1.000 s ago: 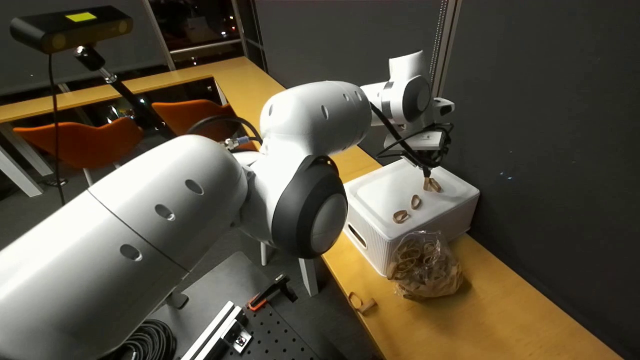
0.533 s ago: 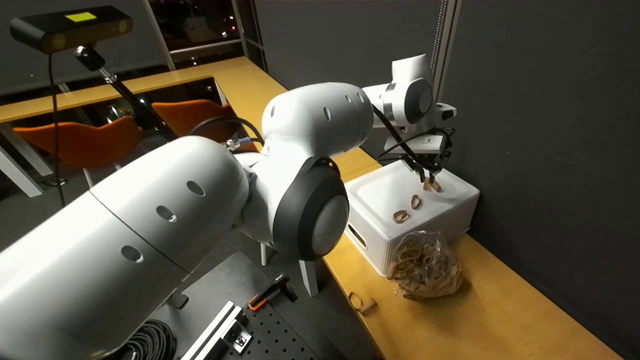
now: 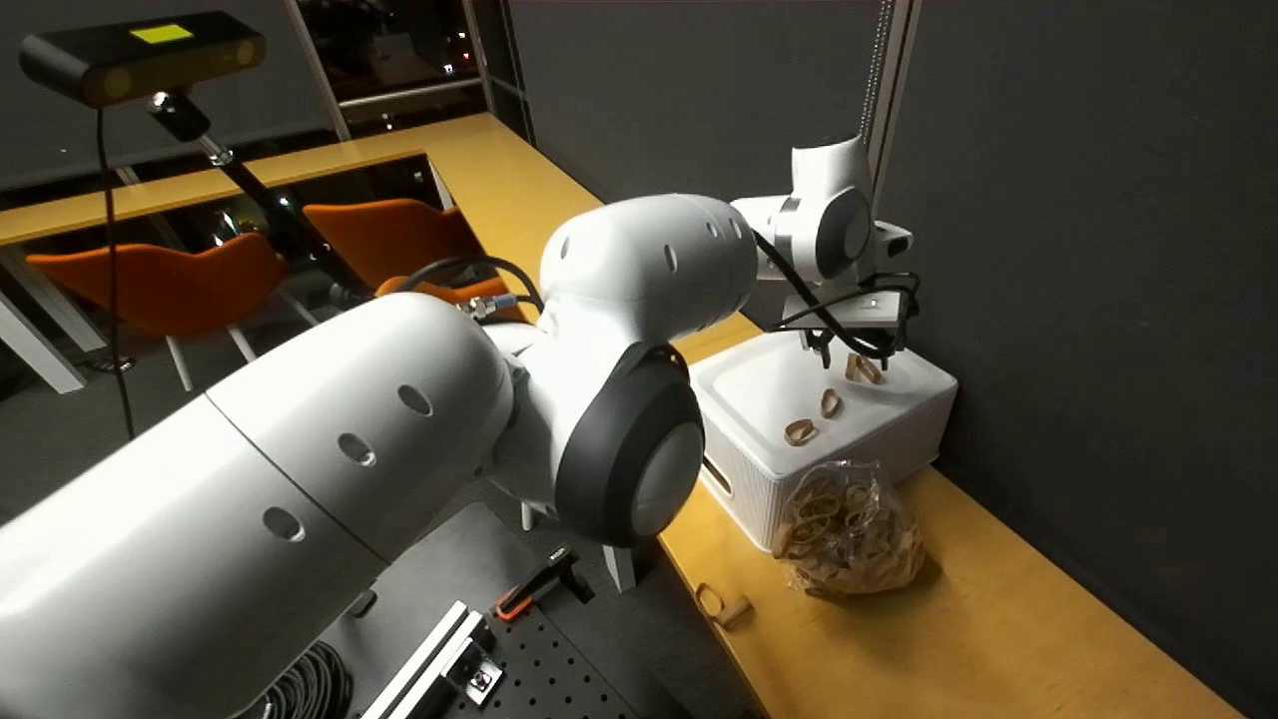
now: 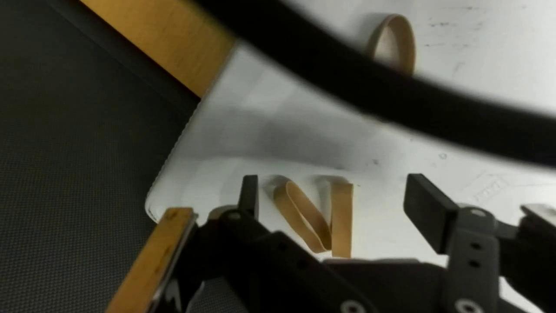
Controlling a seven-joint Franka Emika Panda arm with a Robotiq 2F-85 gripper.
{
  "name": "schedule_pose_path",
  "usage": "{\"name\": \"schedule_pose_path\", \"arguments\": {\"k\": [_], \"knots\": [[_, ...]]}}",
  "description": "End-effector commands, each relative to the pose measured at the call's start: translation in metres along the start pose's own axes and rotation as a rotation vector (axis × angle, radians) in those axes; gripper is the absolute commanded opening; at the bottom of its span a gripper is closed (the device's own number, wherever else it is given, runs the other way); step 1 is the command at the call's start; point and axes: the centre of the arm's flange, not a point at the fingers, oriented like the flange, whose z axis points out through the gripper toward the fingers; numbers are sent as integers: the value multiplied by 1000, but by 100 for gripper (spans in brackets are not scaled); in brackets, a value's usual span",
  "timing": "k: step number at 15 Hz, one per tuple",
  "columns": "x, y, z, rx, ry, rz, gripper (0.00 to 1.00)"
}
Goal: Put some rubber bands from the top of the storage container in the plastic.
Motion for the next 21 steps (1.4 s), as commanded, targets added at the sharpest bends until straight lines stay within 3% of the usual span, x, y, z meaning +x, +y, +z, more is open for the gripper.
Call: {"name": "schedule_pose_path", "arguments": {"k": [1,4,6,11,21], "knots": [[43,19,5,125,57,-44,100],[43,31,8,225,86,-38,100],[40,39,14,245,90,-32,100],[39,52,32,224,76,-12,100],[32,44,63,207,65,-15,100]]}}
